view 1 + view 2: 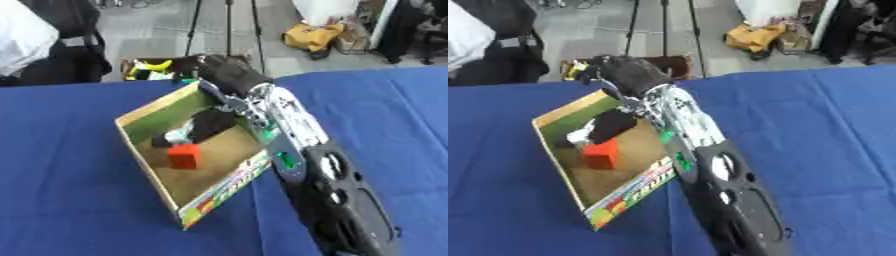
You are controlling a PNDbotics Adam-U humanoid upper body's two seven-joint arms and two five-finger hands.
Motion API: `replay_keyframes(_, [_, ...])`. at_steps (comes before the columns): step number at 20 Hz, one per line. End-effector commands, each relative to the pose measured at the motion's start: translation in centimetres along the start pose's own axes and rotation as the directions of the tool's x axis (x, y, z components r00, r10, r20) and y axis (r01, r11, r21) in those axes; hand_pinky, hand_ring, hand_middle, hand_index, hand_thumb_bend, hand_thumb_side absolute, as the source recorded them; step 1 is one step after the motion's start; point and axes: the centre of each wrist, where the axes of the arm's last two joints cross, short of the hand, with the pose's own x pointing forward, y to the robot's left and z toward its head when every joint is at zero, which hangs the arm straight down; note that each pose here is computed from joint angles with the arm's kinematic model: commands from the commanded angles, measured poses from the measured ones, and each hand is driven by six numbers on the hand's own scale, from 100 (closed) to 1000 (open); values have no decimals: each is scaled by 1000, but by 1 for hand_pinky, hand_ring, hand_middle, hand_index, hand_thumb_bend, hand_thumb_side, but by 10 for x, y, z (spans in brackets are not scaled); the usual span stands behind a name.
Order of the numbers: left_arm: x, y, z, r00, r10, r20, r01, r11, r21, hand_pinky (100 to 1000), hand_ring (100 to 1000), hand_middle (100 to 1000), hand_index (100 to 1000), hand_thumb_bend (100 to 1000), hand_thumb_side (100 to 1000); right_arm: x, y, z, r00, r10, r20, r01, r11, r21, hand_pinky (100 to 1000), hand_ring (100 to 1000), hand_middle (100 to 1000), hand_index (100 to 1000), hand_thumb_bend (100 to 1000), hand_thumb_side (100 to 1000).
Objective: Pick up objects on the table and place them in the box.
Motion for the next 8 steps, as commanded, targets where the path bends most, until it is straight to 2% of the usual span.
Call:
replay_keyframes(1, [7,5,-5,999,-18,31,18,1000,-6,436,579,657,912,491,905,0,-30,13,995,-94,18,96,985,-145,657,778,737,813,560,920])
replay_keyframes(5, [7,6,-5,999,-21,31,21,1000,-3,436,579,657,912,489,907,-5,-43,32,968,-247,39,248,931,-267,606,756,705,805,454,809])
replay_keyframes(8, [6,7,-4,999,-23,30,23,1000,1,435,579,657,911,485,906,-9,-50,48,934,-353,55,348,865,-361,575,741,688,802,437,729])
